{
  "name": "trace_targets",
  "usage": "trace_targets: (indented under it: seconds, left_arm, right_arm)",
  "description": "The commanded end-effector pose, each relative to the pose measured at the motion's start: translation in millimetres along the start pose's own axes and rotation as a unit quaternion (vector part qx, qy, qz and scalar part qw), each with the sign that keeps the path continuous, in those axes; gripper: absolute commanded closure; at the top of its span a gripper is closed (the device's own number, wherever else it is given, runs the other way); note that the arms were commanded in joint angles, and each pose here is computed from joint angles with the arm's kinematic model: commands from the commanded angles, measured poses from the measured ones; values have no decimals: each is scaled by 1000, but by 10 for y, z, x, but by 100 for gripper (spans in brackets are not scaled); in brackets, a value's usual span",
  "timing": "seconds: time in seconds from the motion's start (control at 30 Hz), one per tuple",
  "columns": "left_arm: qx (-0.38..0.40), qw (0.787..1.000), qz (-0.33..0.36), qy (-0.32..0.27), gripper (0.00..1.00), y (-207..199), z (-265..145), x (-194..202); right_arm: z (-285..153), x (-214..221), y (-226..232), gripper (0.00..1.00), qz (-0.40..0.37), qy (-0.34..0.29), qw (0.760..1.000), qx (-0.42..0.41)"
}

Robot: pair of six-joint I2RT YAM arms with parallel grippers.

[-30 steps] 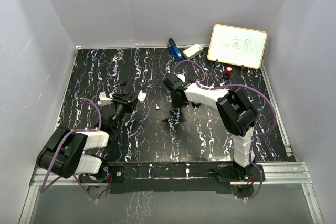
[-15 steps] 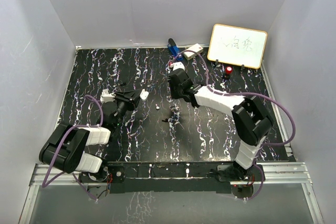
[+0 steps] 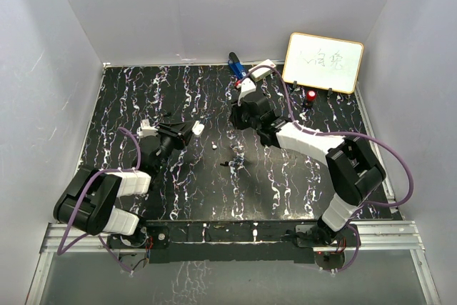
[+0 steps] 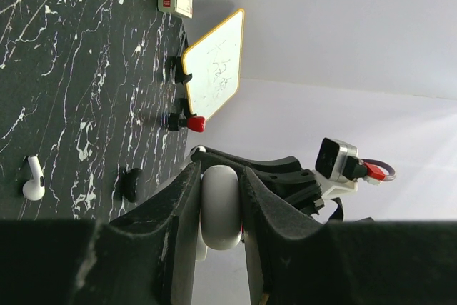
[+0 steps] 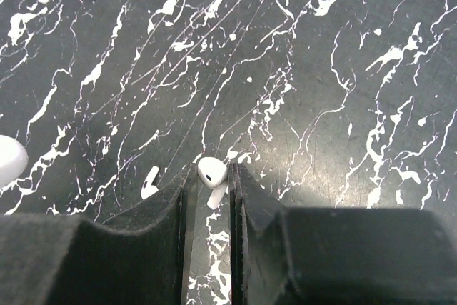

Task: Insert the wireless bluetooth earbuds into the charging case
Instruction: Pick up the earbud from the center of the board, then place the earbud in the charging case.

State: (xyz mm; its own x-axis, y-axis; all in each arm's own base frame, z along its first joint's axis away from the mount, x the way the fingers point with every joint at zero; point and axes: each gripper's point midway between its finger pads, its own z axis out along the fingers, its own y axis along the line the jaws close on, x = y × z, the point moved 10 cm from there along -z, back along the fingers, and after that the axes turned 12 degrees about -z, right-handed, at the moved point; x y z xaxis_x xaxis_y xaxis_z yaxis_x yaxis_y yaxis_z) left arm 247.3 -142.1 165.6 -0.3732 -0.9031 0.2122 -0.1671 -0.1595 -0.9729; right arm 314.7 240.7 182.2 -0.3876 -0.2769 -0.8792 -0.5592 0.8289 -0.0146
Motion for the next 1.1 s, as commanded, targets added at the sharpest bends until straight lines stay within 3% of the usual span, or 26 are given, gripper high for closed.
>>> trace_targets:
  seconds: [0.0,1.07]
  left_arm:
    - [23,1000,-1,12,100,-142,38,25]
    - [25,1000,-1,7,100,-137,18,19]
  right_arm:
    - [-119,-346,-20,100,-4,-87,996,-11]
    - [-143,-389,-81,100,6,-89,996,-2]
